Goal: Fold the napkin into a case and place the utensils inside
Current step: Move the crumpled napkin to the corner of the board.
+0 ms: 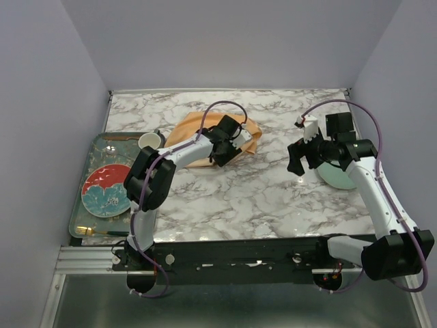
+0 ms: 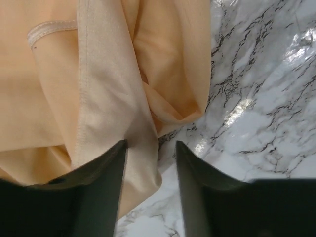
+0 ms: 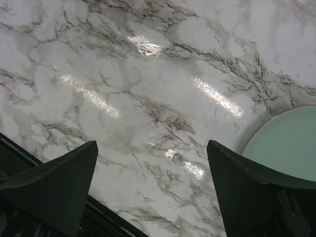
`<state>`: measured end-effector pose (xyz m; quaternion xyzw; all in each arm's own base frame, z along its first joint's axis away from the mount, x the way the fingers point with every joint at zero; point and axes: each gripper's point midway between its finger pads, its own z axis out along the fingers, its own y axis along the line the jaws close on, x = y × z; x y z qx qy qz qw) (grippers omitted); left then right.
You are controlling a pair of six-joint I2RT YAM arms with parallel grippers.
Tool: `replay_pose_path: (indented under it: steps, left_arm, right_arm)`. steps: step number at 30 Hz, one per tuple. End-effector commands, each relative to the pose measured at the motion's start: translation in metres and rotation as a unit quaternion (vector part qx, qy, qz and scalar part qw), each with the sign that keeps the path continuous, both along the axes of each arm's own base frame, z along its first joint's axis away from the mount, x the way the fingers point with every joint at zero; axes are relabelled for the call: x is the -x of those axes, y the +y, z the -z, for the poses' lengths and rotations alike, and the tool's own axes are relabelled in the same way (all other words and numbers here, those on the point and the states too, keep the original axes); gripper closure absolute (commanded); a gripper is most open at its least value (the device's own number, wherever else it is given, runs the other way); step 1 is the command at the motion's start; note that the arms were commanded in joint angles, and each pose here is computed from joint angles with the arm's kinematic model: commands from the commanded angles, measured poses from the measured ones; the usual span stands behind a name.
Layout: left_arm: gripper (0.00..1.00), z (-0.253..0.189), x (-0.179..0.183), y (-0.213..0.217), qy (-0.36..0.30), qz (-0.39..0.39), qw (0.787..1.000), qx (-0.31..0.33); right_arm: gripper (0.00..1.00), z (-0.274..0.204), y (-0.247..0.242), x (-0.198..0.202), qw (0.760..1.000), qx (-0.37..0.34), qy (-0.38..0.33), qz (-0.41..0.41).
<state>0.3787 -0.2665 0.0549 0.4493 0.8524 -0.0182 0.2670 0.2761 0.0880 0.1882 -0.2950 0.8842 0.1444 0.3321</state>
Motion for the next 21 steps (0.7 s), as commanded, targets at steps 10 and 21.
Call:
replay_pose_path:
  steps: [10, 21]
  left_arm:
    - [1.00, -0.136, 0.086, -0.094, 0.003, 0.181, 0.962, 0.202]
    - [1.00, -0.170, 0.143, -0.030, 0.086, 0.222, 0.926, 0.295]
  right_arm:
    - [0.00, 0.008, -0.004, -0.001, 0.997, -0.039, 0.067, 0.004]
    - [0.00, 0.021, 0.000, -0.001, 0.995, -0.046, 0.082, -0.012]
